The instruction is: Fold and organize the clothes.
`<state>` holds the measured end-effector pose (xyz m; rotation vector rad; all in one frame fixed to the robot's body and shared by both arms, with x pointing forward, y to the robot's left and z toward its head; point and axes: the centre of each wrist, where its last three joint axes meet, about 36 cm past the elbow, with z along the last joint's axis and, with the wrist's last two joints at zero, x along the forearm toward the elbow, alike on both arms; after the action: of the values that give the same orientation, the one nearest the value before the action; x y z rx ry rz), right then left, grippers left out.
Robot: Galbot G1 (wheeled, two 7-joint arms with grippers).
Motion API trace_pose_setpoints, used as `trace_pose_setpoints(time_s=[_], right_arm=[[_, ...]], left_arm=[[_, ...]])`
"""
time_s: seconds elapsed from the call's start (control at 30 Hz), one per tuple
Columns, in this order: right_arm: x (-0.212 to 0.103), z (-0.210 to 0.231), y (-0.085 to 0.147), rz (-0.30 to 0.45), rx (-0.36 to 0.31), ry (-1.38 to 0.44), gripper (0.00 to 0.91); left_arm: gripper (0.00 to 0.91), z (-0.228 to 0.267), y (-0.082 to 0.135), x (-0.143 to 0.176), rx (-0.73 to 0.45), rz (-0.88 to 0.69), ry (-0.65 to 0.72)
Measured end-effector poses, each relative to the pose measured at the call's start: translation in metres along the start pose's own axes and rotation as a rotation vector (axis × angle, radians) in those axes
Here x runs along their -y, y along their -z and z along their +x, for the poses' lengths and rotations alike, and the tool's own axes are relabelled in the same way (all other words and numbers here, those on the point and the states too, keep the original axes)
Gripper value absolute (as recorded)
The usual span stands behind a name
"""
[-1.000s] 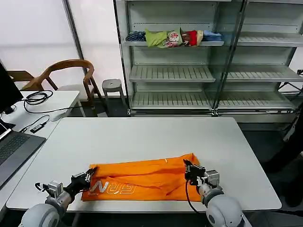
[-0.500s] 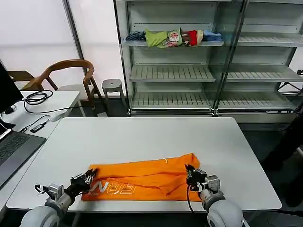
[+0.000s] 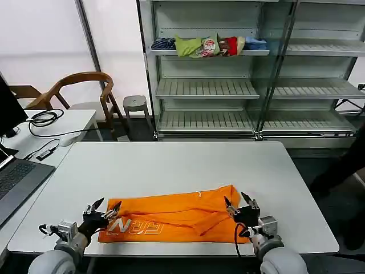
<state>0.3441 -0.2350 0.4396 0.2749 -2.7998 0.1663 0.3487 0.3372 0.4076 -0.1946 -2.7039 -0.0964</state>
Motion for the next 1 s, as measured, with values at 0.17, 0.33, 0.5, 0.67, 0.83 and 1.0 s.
trace_pose_setpoints(time_s=[0.17, 0.33, 0.5, 0.67, 0.83, 1.0], right_arm=[[0.003, 0.007, -0.004, 0.010, 0.009, -0.013, 0.907], [0.002, 0.011, -0.005, 0.015, 0.018, -0.022, 0.907], [0.004, 0.015, -0.008, 0.022, 0.021, -0.033, 0.907], [0.005, 0.018, -0.012, 0.025, 0.018, -0.039, 0.907], [0.004, 0.018, -0.013, 0.031, 0.020, -0.039, 0.907], [0.003, 0.017, -0.012, 0.038, 0.022, -0.036, 0.907]], left_arm=[[0.907, -0.001, -0.005, 0.012, -0.022, 0.046, 0.077], [0.907, -0.004, -0.007, 0.021, -0.029, 0.087, 0.135], [0.907, -0.007, -0.009, 0.028, -0.041, 0.110, 0.171], [0.907, -0.008, -0.016, 0.036, -0.064, 0.123, 0.191], [0.907, -0.007, -0.021, 0.040, -0.078, 0.135, 0.205], [0.474, -0.007, -0.024, 0.045, -0.090, 0.144, 0.210]])
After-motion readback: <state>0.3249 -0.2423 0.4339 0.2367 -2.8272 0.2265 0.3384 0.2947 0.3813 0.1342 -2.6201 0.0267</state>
